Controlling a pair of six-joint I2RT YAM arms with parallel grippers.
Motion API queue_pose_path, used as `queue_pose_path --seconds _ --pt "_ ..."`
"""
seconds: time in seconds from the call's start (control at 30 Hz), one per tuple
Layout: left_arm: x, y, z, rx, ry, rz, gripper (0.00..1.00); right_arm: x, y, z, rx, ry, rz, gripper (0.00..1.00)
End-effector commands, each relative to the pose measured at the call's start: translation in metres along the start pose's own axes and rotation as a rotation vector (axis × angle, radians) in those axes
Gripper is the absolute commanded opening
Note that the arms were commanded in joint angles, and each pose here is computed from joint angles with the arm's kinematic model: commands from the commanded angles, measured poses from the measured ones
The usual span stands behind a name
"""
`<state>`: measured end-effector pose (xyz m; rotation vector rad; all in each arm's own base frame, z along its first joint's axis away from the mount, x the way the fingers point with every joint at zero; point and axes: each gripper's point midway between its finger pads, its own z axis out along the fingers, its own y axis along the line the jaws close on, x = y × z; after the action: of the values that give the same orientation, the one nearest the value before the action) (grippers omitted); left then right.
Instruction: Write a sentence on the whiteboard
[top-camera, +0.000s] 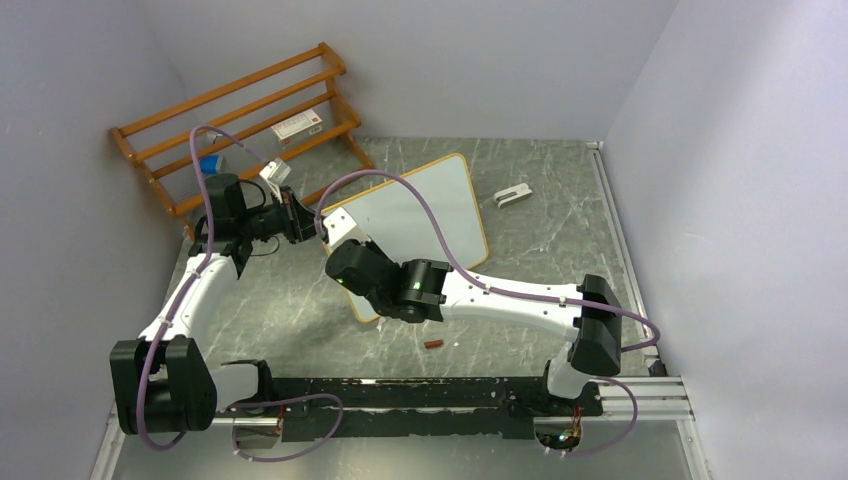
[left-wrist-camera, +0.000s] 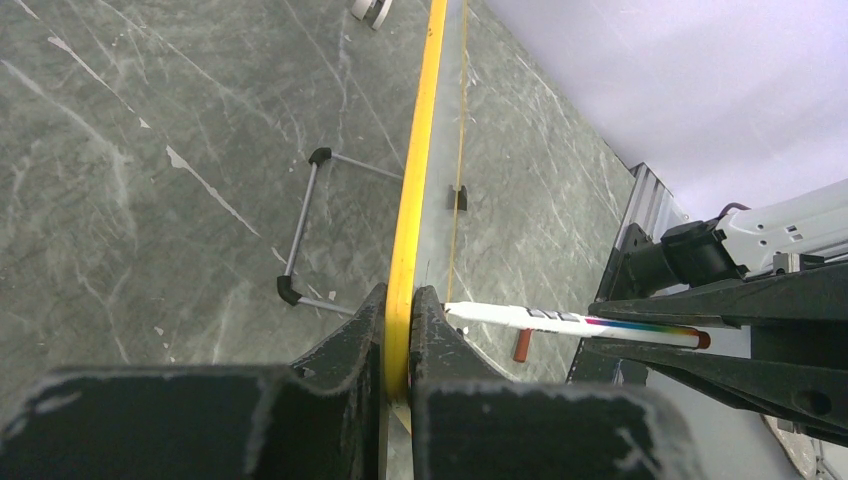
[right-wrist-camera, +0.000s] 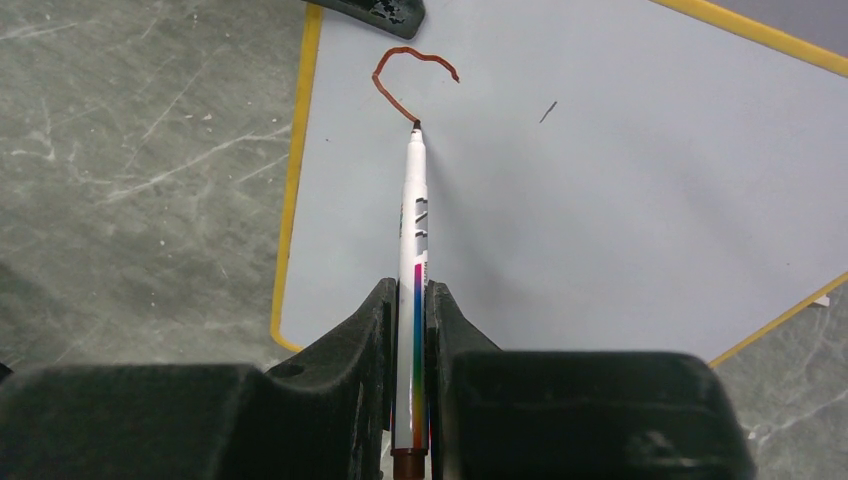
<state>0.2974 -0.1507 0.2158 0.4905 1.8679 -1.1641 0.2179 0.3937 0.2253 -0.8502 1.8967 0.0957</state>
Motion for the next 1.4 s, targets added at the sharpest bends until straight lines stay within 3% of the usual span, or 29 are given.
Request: queue_pose_path --seconds 0.0,1.37 --pt "0.039 0.023 0.003 -0.086 0.094 -0.043 0.05 0.001 -0.013 -0.003 0.047 0.006 0.013 0.00" --pt "0.039 0.022 0.003 -0.081 0.093 -0.048 0.05 0.022 0.016 -0.005 -0.069 0.093 -0.026 0.00"
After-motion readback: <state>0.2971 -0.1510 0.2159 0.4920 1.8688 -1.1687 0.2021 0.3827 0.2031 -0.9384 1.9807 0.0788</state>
